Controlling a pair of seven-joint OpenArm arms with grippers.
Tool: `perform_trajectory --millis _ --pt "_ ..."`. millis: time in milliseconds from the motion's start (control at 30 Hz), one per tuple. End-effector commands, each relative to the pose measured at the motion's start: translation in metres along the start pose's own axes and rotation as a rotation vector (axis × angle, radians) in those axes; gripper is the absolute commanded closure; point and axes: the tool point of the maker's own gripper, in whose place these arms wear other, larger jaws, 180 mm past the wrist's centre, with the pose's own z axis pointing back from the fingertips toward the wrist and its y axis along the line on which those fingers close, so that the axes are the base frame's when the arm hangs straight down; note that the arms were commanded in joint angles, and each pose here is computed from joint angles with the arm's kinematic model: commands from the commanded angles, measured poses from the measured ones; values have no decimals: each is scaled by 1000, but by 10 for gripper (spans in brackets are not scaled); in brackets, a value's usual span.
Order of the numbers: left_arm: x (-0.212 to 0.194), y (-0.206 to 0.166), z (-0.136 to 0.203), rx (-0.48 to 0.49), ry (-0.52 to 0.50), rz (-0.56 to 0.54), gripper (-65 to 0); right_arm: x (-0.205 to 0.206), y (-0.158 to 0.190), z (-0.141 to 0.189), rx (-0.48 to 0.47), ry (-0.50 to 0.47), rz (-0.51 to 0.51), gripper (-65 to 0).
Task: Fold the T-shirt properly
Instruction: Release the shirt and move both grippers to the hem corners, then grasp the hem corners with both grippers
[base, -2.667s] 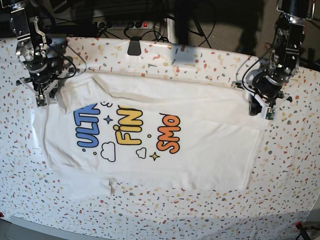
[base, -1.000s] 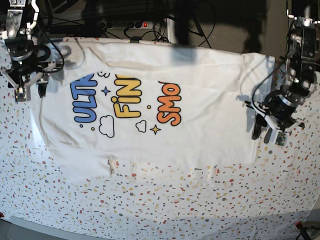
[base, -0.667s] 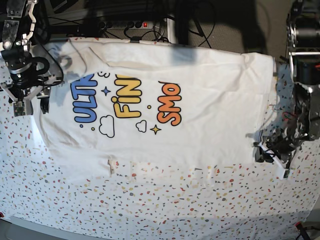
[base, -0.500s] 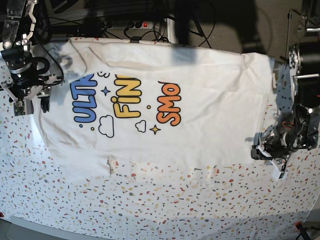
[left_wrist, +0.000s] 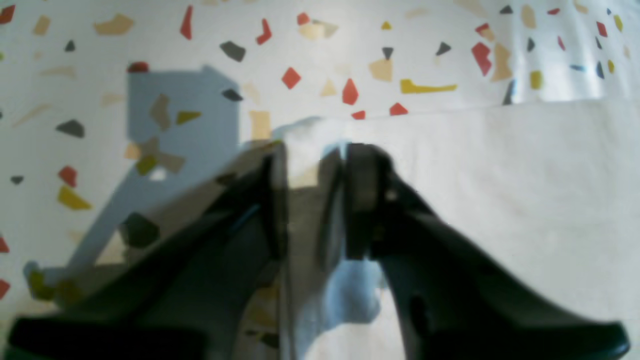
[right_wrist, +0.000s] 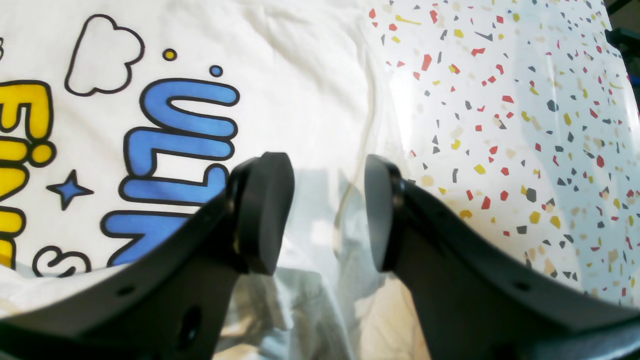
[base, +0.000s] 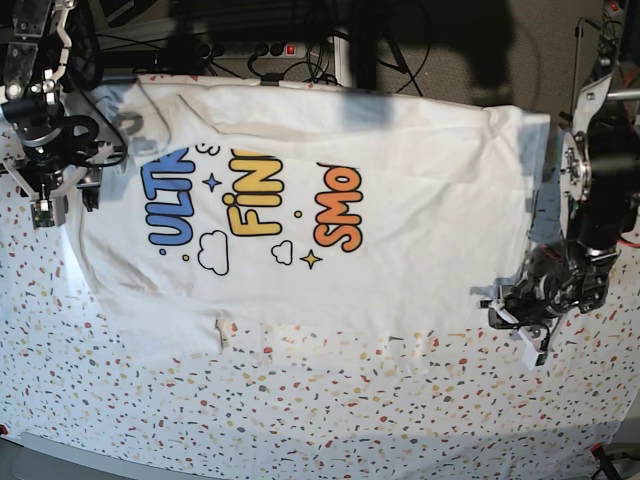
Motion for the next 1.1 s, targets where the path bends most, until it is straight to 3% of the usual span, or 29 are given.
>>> perform_trajectory --millis 0,100,200,300,467,900,1067 --pt "10 3 4 2 12 -18 -78 17 -5 3 -12 -66 9 -271" --pt "10 2 4 2 9 -16 0 34 -5 4 -12 -163 9 -271" --pt "16 3 4 2 -26 -17 0 56 -7 4 -11 -278 -9 -271" --pt "21 2 4 1 -66 -15 0 70 -15 -9 11 -309 -92 -271" --pt "18 2 3 0 -72 -11 0 70 -30 -57 64 -194 -190 -271" --pt "-1 2 1 0 -17 -4 0 98 -32 -177 189 107 -170 -271" --pt "-2 3 1 1 -16 -4 0 109 -64 -200 143 174 -141 -271"
